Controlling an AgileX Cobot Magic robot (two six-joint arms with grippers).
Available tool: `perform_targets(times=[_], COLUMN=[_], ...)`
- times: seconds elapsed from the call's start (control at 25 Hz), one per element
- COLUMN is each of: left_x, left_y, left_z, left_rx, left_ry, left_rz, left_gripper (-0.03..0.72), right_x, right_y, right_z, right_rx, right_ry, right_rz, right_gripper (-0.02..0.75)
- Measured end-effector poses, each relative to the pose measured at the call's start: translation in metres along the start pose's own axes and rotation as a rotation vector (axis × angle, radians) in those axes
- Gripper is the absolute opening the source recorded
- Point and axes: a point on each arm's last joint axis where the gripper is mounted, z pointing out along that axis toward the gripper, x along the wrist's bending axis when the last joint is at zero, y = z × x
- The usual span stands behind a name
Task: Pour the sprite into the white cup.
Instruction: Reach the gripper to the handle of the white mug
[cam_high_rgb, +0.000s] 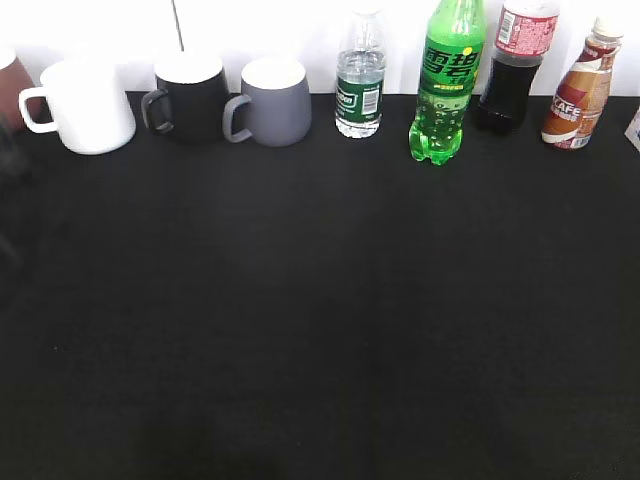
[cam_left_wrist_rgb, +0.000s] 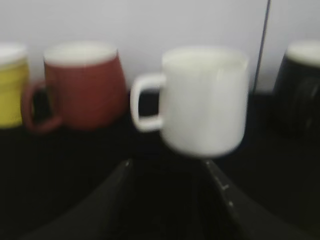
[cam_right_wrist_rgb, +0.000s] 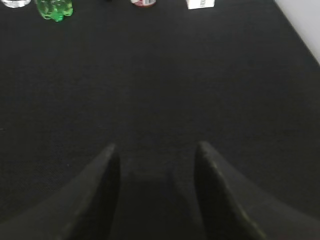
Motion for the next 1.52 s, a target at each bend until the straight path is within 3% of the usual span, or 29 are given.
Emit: perform_targets(times=[0.12, 0.32, 0.6, 1.52], left_x=[0.001, 0.000, 0.020, 0.020], left_y=[-0.032, -0.021, -0.024, -0.051], left_z=[0.019, 0.057, 0.084, 0.143], left_rx=[0.088, -0.018, -0.052, -0.122], left_ry=[0.021, 0.024, 0.058, 0.036], left_rz=[0.000, 0.012, 0.035, 0.046], left_gripper=[0.321, 0.310, 0.309, 0.309], right_x=[0.000, 0.000, 0.004, 0.005], right_y=[0.000, 0.000, 0.000, 0.000], right_z=[0.000, 0.000, 0.000, 0.000], right_rx=[0.000, 0.000, 0.001, 0.004], right_ry=[0.002, 0.003, 0.049, 0.050], right_rz=[0.001, 0.002, 0.029, 0.029], right_gripper=[0.369, 0.369, 0.369, 0.369])
